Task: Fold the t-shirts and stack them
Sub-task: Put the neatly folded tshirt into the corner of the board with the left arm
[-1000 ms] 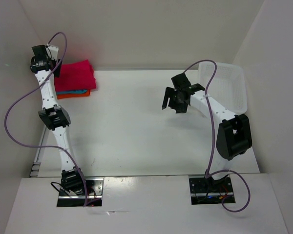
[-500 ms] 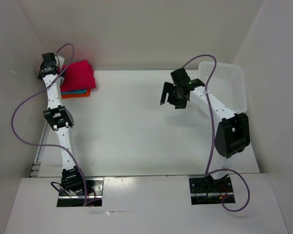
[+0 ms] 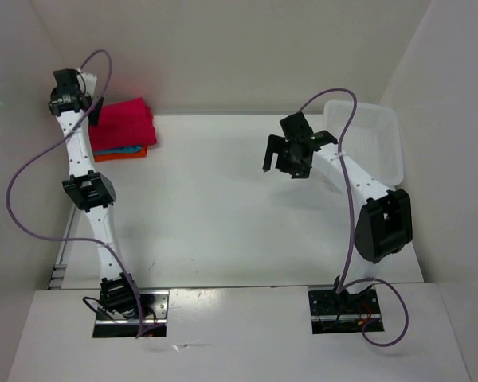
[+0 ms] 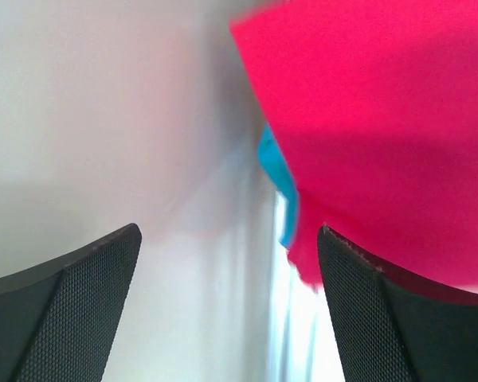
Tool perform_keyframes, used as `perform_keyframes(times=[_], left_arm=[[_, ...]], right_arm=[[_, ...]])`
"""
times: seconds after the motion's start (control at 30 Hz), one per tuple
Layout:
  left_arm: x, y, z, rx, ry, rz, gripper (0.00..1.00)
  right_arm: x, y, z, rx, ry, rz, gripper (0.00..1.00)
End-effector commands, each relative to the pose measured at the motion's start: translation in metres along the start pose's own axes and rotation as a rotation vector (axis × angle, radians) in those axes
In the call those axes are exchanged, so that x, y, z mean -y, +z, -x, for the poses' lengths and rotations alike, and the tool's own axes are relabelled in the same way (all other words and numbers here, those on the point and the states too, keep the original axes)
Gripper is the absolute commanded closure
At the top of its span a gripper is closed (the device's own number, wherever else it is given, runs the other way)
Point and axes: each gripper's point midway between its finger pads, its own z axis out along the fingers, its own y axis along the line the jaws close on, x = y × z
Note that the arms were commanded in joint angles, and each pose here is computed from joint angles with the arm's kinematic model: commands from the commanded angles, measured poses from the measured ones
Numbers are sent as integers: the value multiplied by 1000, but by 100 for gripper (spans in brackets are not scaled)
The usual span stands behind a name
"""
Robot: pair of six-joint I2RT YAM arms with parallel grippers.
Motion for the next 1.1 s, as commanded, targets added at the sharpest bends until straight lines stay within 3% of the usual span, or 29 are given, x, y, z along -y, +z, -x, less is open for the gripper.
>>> perform_keyframes(times=[0.0, 0.13, 0.17, 0.27, 0.33, 0.37, 0.4, 0.43, 0.47, 0.5, 0.53, 0.6, 0.67, 0.8, 1.07], left_arm=[[-36, -141, 86, 324, -123, -97, 2], [-5, -194, 69, 293, -151, -320, 1], [8, -184, 53, 224, -147, -386, 0], [-2, -214, 40, 215, -189, -432, 0], [18, -234, 22, 174, -216, -544, 0], [10, -260, 23, 224, -229, -531, 0], [39, -243, -14, 88, -276, -598, 0], [50, -245, -28, 60, -299, -610, 0], [49, -272, -34, 105, -311, -587, 0], [50, -270, -41, 117, -337, -551, 0], [77, -259, -80, 16, -366, -574, 0], [70, -279, -95, 67, -398, -474, 0], [82, -284, -130, 20, -407, -431, 0], [66, -283, -187, -71, -468, -263, 0], [52, -294, -196, -33, -531, -247, 0]], right_arm=[[6, -38, 14, 116, -32, -11, 0], [27, -56, 6, 142, -51, -70, 0], [34, -55, -4, 119, -66, -85, 0], [41, -69, -13, 136, -87, -75, 0], [47, -79, -17, 157, -95, -80, 0], [47, -84, -15, 170, -93, -72, 0], [47, -90, -14, 192, -102, -60, 0], [49, -91, -17, 192, -111, -61, 0], [48, -94, -12, 209, -102, -47, 0], [48, -94, -12, 209, -102, -47, 0], [46, -96, -12, 220, -111, -30, 0], [48, -96, -10, 231, -110, -21, 0], [50, -99, -5, 245, -106, -8, 0], [51, -99, -2, 251, -131, -5, 0], [59, -107, -5, 277, -147, -19, 0]])
